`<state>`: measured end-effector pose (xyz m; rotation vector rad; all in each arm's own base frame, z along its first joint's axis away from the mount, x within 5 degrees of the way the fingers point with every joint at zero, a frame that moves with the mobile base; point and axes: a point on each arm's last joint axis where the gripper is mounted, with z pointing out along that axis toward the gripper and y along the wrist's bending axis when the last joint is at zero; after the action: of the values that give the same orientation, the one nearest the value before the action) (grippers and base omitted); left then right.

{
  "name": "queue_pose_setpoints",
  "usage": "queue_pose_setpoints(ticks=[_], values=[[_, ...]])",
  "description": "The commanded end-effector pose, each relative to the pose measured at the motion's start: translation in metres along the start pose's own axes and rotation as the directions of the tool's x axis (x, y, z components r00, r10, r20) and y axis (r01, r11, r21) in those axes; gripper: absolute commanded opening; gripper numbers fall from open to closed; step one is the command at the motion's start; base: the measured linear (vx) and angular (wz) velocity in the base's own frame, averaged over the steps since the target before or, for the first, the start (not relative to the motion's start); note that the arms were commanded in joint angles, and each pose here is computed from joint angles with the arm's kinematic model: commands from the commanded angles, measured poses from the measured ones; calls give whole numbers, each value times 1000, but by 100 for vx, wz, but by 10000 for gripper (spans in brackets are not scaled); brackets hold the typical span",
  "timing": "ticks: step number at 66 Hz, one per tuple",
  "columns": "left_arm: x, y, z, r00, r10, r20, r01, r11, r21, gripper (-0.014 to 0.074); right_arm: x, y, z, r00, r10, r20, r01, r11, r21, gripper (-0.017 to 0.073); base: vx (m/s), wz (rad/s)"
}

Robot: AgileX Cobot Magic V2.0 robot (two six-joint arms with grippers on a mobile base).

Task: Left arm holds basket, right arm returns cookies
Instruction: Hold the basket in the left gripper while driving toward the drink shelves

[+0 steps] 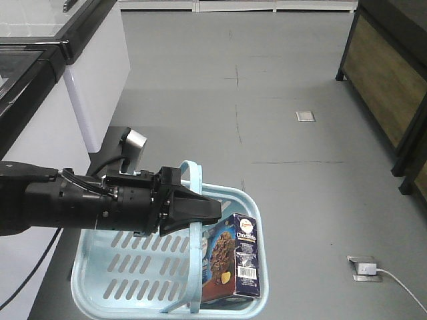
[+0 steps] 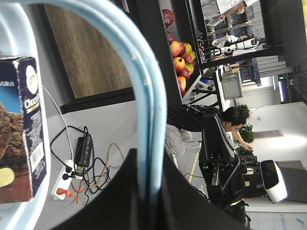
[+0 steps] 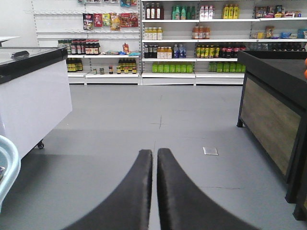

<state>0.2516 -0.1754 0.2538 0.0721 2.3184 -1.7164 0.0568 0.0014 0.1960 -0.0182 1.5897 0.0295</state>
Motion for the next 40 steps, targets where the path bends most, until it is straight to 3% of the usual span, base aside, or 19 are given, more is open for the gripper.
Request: queue_pose_setpoints(ticks=[1, 40], values=[[-4, -30, -7, 999, -5, 49, -2, 989, 151, -3, -1, 0, 0, 998, -13, 68, 13, 1000, -1, -6, 0, 0], [-4, -31, -7, 999, -3, 48, -5, 988, 152, -3, -1, 0, 0, 998, -13, 68, 13, 1000, -1, -6, 2, -1]])
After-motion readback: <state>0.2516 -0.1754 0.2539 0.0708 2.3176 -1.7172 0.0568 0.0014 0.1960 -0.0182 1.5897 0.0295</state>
